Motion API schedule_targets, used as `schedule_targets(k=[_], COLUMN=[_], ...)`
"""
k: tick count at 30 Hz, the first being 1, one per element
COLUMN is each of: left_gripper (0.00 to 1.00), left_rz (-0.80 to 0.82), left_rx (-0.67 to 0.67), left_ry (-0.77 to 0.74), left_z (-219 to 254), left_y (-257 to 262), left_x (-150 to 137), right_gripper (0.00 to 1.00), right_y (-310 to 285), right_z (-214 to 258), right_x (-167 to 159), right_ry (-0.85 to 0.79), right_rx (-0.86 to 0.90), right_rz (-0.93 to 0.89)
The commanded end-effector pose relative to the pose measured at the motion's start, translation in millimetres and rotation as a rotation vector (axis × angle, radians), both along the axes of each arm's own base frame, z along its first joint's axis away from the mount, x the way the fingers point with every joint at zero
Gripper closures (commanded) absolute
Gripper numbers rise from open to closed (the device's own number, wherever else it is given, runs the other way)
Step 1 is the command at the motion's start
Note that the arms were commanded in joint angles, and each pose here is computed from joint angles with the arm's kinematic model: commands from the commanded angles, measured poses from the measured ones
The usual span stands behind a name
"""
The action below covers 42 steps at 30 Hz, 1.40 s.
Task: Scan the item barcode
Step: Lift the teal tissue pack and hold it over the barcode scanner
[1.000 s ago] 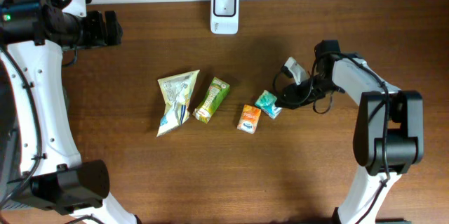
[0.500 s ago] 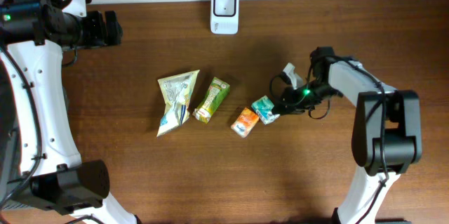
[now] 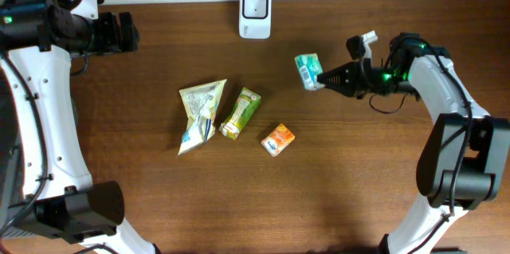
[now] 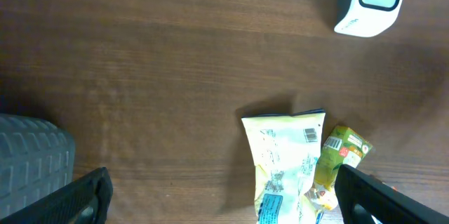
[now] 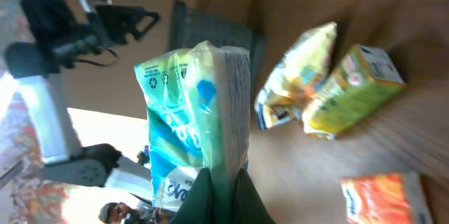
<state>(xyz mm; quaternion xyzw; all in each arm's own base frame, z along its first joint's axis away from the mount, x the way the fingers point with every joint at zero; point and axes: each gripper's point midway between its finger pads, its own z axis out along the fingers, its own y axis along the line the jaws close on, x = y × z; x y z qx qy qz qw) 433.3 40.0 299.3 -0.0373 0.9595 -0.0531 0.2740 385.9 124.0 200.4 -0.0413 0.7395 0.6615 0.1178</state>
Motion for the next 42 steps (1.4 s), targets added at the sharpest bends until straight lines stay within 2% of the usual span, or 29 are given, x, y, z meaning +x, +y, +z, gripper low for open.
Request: schedule_targets(k=[1,8,11,16,20,23,26,32,34,38,42], left_gripper=[0.01,0.01,0.01,0.01,0.01,0.01,0.01,0.01,0.01,0.01,0.01], left_rz=[-0.002,-0.002,-0.002,-0.002,-0.002,-0.002,-0.002,-0.002,-0.002,-0.002,-0.002], left_rx=[0.003,0.003,0.003,0.002,0.003,0.003,0.003,0.003,0.003,0.003,0.003], left_ry=[0.003,0.003,0.003,0.003,0.003,0.003,0.003,0.003,0.003,0.003,0.003], left_z=[-2,-2,-2,-2,-2,-2,-2,-2,-2,-2,-2], left_y=[1,1,1,1,1,1,1,1,1,1,1], left_x=[1,1,1,1,1,1,1,1,1,1,1], right_gripper=[0.96,0.96,0.96,0.96,0.96,0.96,0.96,0.96,0.96,0.96,0.96], right_y=[11,35,44,72,98,120,124,93,95,118,140], right_z=[59,152,172,172,152,154,165,160,154,123,64], right_x=[2,11,12,28,62,75,90,132,145,185,210], right_ry=[-0.079,-0.102,-0.123,-0.189,-0.323,-0.427,-0.583,-0.867,-0.954,-1.211,-1.437], right_rx=[0.071,0.072,0.073,-0.010,-0.217,-0.305,-0.479,-1.075,-1.216,-1.542,-1.742], right_rz=[0.026,0.083,0.106,0.094,-0.059,-0.129,-0.244,-0.532,-0.567,-0.533,-0.229])
